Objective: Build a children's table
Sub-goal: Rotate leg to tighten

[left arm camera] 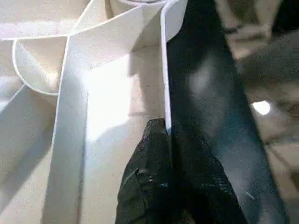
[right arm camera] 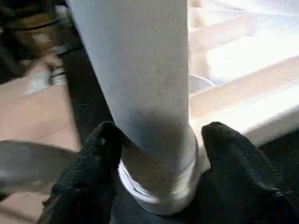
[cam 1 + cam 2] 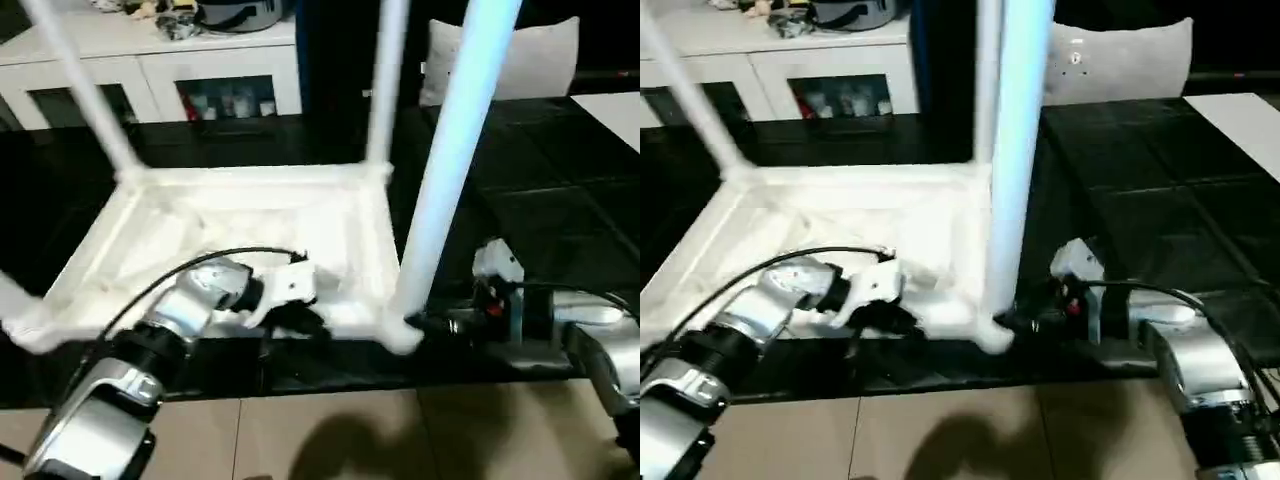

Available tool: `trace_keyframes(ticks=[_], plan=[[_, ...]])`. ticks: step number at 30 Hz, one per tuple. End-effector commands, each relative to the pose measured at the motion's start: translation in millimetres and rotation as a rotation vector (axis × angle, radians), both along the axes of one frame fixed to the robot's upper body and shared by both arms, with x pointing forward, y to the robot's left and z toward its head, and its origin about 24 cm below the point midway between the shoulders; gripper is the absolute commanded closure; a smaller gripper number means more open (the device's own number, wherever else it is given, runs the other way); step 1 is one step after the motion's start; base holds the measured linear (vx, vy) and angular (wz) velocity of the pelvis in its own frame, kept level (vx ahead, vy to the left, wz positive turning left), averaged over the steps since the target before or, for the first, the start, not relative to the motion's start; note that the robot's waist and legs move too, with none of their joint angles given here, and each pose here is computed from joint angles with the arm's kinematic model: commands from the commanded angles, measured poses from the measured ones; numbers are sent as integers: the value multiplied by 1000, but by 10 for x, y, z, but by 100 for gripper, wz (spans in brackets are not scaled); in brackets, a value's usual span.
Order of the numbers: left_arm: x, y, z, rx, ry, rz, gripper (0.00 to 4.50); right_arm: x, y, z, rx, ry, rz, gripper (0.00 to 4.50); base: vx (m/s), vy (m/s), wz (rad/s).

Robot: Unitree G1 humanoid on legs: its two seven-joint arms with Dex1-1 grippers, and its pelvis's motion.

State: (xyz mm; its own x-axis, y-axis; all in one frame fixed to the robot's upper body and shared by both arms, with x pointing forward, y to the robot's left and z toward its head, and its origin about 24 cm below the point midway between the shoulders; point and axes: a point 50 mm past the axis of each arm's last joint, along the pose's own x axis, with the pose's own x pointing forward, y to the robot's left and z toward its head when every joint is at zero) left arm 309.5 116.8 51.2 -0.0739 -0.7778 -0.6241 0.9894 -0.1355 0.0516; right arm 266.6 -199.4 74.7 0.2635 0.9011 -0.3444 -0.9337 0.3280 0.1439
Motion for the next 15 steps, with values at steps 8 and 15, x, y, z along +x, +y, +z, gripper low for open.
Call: trace_keyframes(ticks=[8,15], plan=[[-71,-51,-38,57,12,-124,450,-24,127,42,54,30,117,240,0,0,0],[-46,-88,-27,14,23,-79,450,-70,152,30,101,66,120,255,0,0,0]])
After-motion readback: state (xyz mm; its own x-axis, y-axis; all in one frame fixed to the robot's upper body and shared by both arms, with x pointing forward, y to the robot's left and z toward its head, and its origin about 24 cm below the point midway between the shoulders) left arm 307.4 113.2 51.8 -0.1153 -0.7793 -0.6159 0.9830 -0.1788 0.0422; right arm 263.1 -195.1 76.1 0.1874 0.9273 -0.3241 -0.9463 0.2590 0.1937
